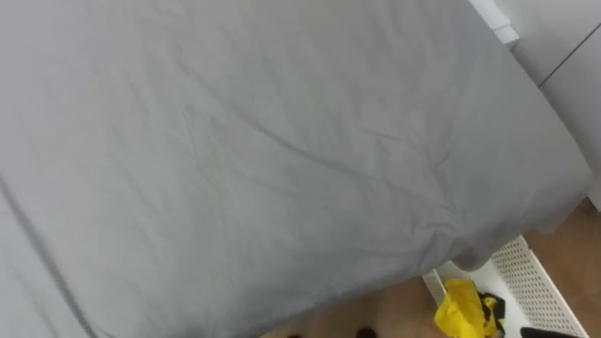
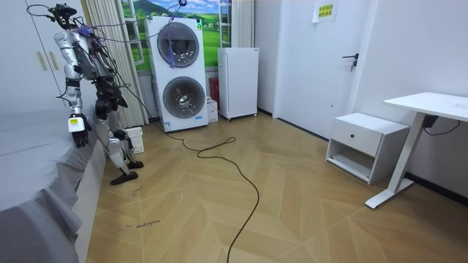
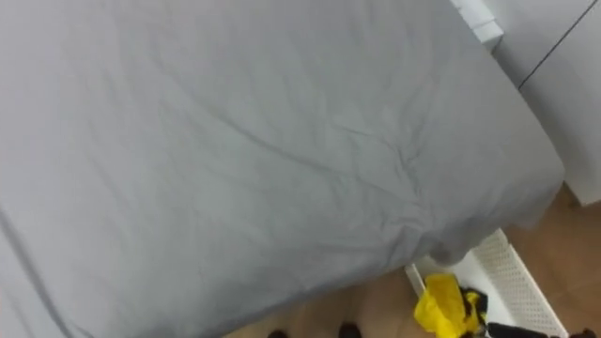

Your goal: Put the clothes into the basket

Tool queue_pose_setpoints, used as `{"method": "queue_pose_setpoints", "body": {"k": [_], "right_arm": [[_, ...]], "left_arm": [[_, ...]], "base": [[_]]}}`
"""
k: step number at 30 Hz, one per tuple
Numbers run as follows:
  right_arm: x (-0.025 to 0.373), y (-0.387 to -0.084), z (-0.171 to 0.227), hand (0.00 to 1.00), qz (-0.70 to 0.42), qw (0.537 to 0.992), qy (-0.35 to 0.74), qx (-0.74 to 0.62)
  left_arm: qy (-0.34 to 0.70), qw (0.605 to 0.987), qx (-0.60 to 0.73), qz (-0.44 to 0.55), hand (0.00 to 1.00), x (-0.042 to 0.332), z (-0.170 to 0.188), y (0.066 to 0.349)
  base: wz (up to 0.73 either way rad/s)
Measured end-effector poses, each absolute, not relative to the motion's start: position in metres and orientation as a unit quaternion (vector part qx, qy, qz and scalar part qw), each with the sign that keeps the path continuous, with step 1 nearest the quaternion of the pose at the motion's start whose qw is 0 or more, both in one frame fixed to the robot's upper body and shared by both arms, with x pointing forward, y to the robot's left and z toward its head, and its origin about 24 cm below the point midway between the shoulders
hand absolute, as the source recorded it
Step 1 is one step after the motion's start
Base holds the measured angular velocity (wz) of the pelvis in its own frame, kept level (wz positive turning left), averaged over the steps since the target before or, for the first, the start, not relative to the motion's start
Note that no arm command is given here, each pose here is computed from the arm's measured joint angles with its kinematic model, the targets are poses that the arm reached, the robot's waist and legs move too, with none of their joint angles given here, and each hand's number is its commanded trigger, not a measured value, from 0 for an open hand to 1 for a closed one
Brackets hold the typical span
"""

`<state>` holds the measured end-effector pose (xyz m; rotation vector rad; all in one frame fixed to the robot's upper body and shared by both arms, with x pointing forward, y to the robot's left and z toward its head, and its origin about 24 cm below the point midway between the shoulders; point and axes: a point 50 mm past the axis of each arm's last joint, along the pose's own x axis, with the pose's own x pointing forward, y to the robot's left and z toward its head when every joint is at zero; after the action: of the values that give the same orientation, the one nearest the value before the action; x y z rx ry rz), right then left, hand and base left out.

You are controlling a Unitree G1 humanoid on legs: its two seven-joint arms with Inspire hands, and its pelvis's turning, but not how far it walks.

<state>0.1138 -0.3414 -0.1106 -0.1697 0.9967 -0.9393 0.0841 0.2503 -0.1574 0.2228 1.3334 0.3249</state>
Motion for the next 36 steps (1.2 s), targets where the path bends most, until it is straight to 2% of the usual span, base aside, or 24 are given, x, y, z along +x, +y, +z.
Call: {"method": "queue_pose_setpoints", "body": {"k": [6,18,26,36], "right_arm": [[0.092,-0.326,-0.124,0.00,-0.413,0.767,0.485,-0.074],[0.078,-0.269,-0.152,0.00,-0.299,0.785,0.539,-0.049],[0.070,-0.254,-0.158,0.00,-0.239,0.792,0.560,-0.047],[0.068,-0.233,-0.165,0.00,-0.151,0.797,0.582,-0.064]], "left_arm": [[0.617,0.761,0.114,0.162,0.00,0.060,-0.157,0.258],[0.610,0.766,0.118,0.162,0.00,0.056,-0.160,0.250],[0.588,0.783,0.124,0.161,0.00,0.057,-0.160,0.246],[0.580,0.793,0.125,0.139,0.00,0.059,-0.163,0.227]], "base": [[0.22],[0.17],[0.16],[0.10]]}}
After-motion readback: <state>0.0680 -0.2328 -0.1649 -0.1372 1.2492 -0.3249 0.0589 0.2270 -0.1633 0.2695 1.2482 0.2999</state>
